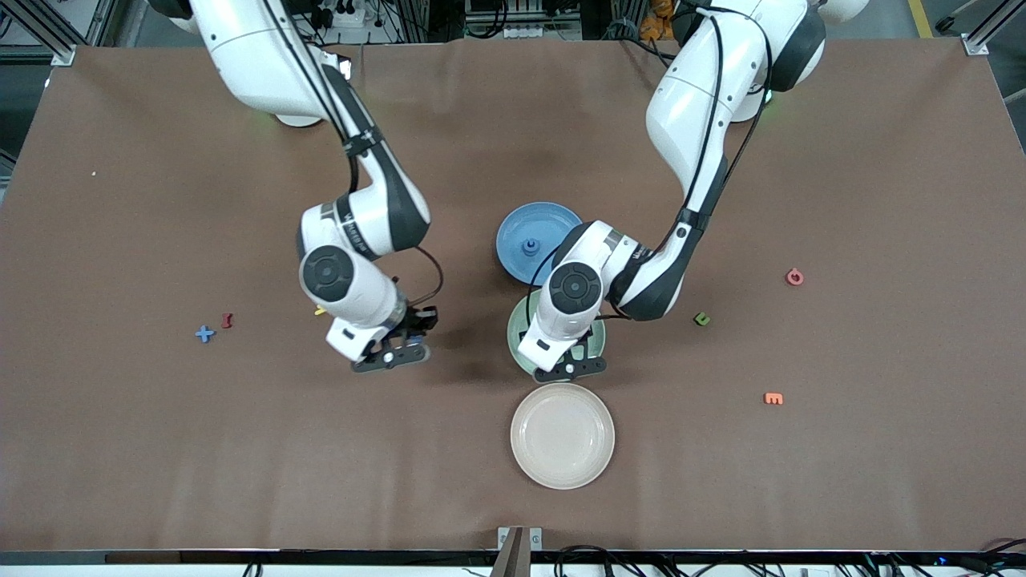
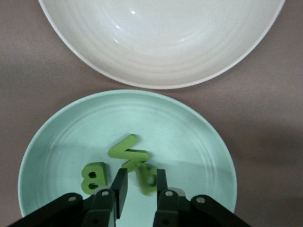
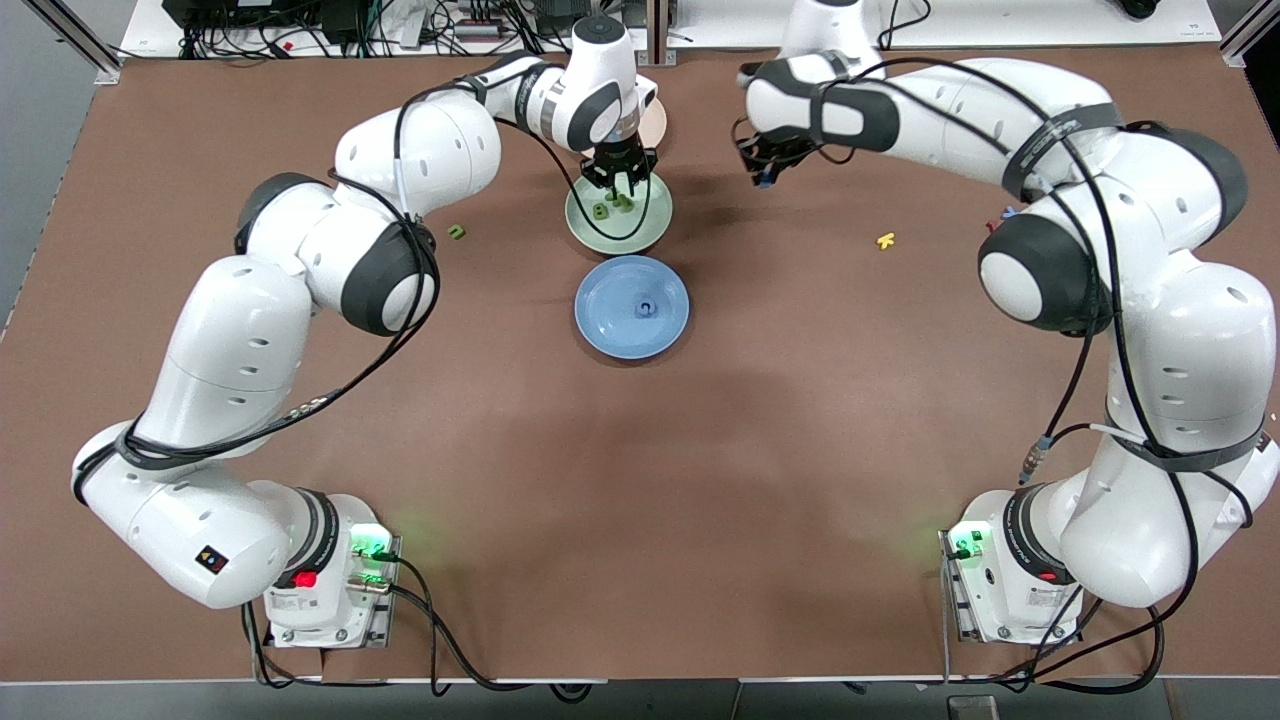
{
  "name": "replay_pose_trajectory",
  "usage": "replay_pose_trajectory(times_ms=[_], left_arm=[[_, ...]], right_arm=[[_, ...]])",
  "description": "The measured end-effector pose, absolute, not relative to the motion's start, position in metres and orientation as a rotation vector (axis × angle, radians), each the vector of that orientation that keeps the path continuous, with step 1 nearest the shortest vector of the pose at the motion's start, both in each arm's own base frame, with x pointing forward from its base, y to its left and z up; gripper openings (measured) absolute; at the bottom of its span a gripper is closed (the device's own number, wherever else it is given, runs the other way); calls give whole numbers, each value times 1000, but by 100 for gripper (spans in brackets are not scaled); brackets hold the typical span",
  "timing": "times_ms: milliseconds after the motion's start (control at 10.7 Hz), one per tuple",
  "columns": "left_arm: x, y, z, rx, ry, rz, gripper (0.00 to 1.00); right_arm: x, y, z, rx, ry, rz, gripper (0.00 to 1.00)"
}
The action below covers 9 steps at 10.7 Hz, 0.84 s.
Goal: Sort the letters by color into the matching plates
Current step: 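Release the green b on the green plate while the right gripper carries the 3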
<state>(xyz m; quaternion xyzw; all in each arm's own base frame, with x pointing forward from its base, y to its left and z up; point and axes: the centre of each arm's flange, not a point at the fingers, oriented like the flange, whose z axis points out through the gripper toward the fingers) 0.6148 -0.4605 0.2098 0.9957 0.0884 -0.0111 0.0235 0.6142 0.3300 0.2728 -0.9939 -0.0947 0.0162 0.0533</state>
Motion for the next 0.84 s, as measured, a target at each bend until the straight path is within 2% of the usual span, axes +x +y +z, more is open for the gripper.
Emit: replay_pose_trajectory(times_ms=[93,373,560,839], left_arm=[[614,-458,207,3087,297,-42,38],[616,-445,220,3133,338,19,75],[621,-417,258,3146,347,60,100],[635,-324,311,3177,160,46,100]], right_arm=[[602,352,271,-3018,-322,61,30],[558,414,264,-3006,-419,104,30],[530,447,259,-3006,-463,129,30],[493,484,244,-3002,-523,174,30]])
